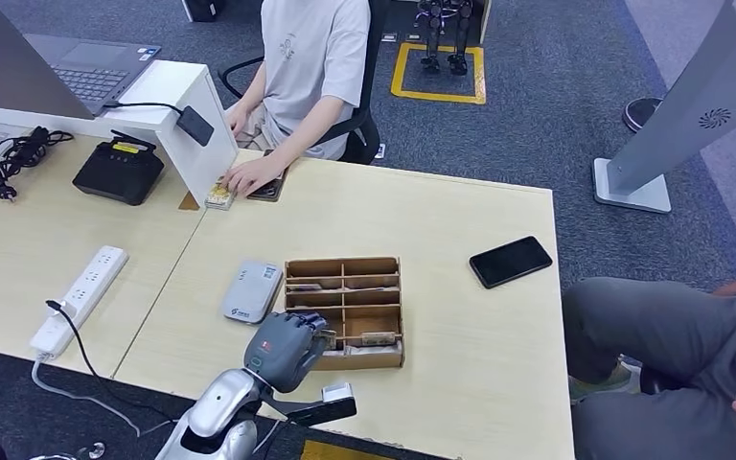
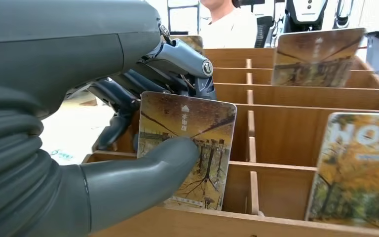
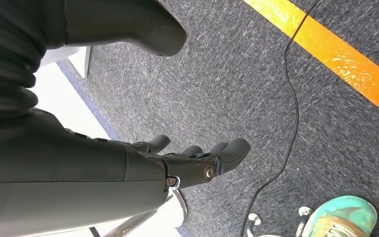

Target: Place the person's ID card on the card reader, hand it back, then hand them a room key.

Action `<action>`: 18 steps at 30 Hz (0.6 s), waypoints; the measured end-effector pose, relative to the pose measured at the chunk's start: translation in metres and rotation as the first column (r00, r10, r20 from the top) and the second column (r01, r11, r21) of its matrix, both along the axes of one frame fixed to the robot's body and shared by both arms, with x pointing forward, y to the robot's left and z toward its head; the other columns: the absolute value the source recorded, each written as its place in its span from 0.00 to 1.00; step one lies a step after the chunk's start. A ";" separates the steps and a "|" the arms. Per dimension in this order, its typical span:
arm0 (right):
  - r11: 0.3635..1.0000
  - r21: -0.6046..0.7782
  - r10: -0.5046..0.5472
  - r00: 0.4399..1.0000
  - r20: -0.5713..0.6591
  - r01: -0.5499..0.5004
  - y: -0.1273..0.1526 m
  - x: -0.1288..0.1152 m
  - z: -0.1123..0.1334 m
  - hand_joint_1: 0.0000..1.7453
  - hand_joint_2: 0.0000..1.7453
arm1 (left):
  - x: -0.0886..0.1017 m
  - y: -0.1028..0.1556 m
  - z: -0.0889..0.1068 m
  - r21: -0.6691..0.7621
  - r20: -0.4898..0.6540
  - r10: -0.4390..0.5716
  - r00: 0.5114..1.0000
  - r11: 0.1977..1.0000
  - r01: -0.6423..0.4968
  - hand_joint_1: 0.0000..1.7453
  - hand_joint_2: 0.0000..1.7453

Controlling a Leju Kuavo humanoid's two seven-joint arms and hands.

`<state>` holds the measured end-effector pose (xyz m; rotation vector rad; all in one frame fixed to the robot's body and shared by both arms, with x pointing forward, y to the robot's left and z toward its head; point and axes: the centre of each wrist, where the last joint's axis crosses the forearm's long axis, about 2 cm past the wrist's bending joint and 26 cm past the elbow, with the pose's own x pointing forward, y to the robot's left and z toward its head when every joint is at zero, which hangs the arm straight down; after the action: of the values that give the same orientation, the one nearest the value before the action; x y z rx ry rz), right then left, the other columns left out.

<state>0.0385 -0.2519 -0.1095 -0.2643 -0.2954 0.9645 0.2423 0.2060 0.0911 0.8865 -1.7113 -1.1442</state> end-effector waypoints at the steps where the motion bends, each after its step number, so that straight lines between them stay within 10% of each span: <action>1: 1.000 0.000 0.000 1.000 0.000 0.000 0.000 0.000 0.000 0.00 1.00 | 0.000 0.000 0.000 0.000 -0.001 0.000 1.000 1.000 0.000 1.00 1.00; 18: 1.000 0.001 0.001 1.000 0.000 -0.001 0.000 0.001 0.000 0.00 1.00 | 0.002 0.001 0.001 -0.062 -0.015 -0.023 1.000 0.998 0.022 1.00 1.00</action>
<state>0.0391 -0.2518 -0.1095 -0.2635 -0.2959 0.9655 0.2439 0.2068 0.0926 0.8199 -1.7388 -1.1043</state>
